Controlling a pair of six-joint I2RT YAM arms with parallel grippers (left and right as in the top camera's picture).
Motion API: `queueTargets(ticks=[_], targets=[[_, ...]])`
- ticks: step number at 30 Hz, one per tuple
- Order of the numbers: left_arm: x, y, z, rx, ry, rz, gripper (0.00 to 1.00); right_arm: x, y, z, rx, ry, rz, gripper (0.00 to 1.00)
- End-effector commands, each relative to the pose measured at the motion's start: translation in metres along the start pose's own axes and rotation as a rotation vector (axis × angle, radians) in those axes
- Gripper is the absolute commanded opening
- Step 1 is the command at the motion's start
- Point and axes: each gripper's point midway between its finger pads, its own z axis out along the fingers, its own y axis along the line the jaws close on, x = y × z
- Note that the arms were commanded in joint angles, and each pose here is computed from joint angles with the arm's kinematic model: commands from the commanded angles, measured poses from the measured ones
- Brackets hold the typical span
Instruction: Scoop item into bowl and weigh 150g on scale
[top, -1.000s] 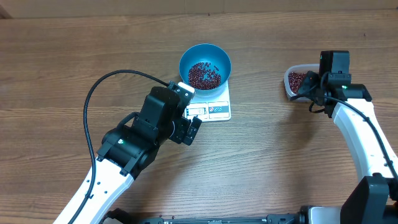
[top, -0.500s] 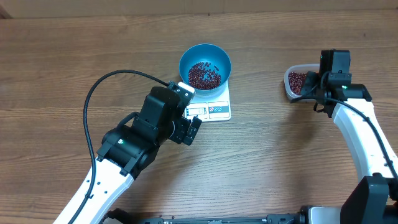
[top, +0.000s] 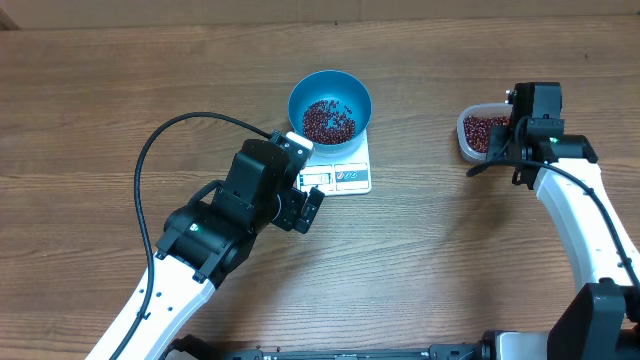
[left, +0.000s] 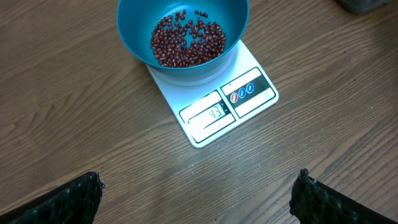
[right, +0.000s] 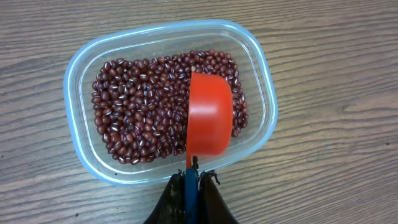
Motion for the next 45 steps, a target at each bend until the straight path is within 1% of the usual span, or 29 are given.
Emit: queueTargets(ticks=[1, 10, 14, 23, 37, 45], targets=[[0.002, -0.001, 0.003, -0.005, 0.009, -0.001, 1.0, 0.002, 0.001, 0.008, 0.007, 0.019, -0.021, 0.04], [0.002, -0.001, 0.003, -0.005, 0.009, -0.001, 0.99, -0.002, 0.002, 0.012, 0.006, 0.006, -0.018, 0.04], [0.002, -0.001, 0.003, -0.005, 0.009, -0.001, 1.0, -0.005, 0.01, 0.012, -0.038, -0.007, -0.04, 0.04], [0.002, -0.001, 0.003, -0.005, 0.009, -0.001, 1.0, -0.007, 0.013, 0.012, -0.054, -0.016, -0.038, 0.04], [0.002, -0.001, 0.003, -0.005, 0.009, -0.001, 0.99, -0.001, 0.016, 0.025, -0.054, 0.011, -0.045, 0.04], [0.002, -0.001, 0.003, -0.005, 0.009, -0.001, 0.99, 0.005, 0.031, 0.036, -0.127, 0.038, -0.071, 0.04]])
